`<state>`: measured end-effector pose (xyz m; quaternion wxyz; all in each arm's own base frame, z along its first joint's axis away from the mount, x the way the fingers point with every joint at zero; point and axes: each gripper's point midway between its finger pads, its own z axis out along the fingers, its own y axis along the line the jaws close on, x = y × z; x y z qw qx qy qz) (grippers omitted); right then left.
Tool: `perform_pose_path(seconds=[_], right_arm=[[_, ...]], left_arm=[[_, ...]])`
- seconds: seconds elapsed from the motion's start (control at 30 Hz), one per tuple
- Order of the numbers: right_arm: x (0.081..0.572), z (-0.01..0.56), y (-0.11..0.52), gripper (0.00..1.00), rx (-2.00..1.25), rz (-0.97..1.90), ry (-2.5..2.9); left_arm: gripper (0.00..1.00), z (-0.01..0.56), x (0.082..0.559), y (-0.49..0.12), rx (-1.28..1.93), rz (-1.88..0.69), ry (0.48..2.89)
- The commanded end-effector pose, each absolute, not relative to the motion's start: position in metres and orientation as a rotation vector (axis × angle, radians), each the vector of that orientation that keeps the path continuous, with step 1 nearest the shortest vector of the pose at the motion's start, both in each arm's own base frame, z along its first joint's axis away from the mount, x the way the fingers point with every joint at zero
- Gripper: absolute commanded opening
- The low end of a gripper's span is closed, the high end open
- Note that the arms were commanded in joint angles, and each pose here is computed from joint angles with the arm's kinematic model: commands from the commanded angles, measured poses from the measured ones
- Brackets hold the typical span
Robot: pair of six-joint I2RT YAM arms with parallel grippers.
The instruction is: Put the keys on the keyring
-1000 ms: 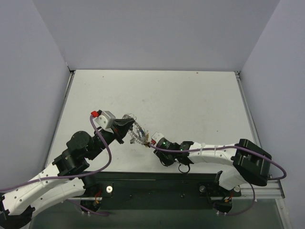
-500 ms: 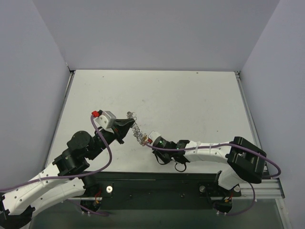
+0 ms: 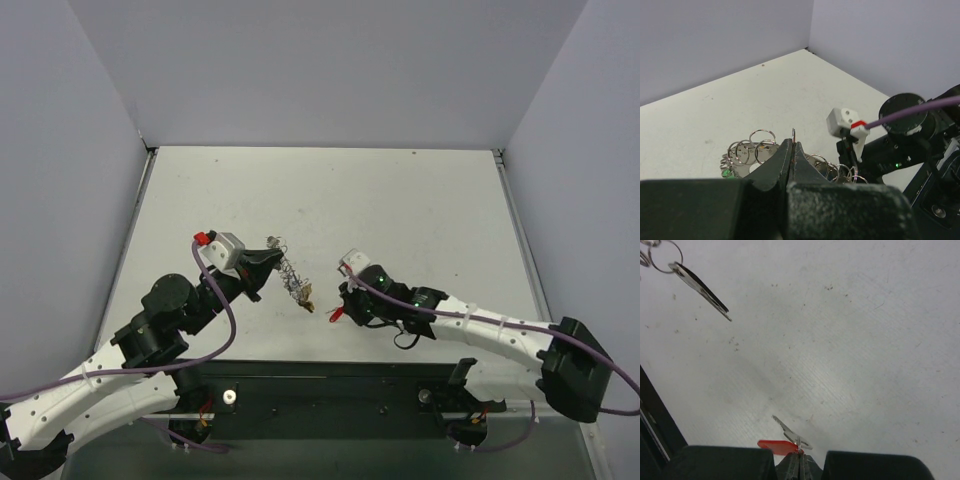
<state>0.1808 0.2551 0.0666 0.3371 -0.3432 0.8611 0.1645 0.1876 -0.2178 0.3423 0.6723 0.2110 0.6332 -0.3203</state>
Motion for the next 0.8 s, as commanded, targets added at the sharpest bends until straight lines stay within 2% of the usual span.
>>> perform_pose_path(seconds=[0.0,0.33,0.77], right_arm=[[0.178,0.097,0.256,0.00,-0.832,0.672,2.158],[0.161,0.185,0.258,0.00,-0.904,0.922,1.872],[0.134,0.286,0.254,0.00,-1.017,1.260,1.576]], left_arm=[[0.00,0.372,0.185,-0.211,0.423,-0.749,1.347],[0.00,0.357,0.175,-0.235,0.624,-0.773,1.364],[0.00,0.357,0.136,-0.274,0.962,-0.923,1.229]])
